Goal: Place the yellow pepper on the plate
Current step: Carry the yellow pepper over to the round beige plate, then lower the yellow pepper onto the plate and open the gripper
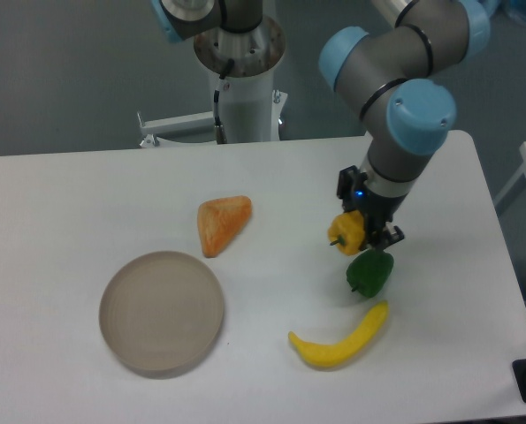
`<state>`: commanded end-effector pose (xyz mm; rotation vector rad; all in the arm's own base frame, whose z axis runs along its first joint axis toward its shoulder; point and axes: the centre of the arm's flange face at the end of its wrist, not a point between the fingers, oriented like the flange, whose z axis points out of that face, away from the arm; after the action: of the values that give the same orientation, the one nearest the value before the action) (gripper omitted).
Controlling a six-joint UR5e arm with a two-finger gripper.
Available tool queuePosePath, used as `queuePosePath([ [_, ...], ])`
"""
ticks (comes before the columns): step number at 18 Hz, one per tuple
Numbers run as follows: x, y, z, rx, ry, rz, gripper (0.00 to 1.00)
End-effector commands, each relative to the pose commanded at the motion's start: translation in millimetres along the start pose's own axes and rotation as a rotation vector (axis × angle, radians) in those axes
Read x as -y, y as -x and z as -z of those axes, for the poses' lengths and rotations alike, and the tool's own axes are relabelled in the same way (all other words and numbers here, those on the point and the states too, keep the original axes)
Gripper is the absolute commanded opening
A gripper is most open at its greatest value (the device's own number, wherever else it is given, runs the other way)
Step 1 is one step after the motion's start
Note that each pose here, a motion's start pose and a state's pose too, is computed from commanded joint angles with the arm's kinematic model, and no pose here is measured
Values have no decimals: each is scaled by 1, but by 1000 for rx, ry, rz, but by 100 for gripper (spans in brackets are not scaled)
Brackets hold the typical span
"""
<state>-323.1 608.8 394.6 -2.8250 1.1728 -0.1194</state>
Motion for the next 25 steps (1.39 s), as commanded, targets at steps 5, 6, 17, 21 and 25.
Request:
queuePosePath([
  [5, 81, -27, -10, -3, -20, 68, 17],
  [6, 90, -31, -12, -7, -20, 78, 17],
  [17, 212, -66, -107, -57, 2, 124, 18],
  [21, 227, -71, -135, -90, 23, 121, 20],
  [25, 237, -69, -147, -62, 8, 102, 56],
])
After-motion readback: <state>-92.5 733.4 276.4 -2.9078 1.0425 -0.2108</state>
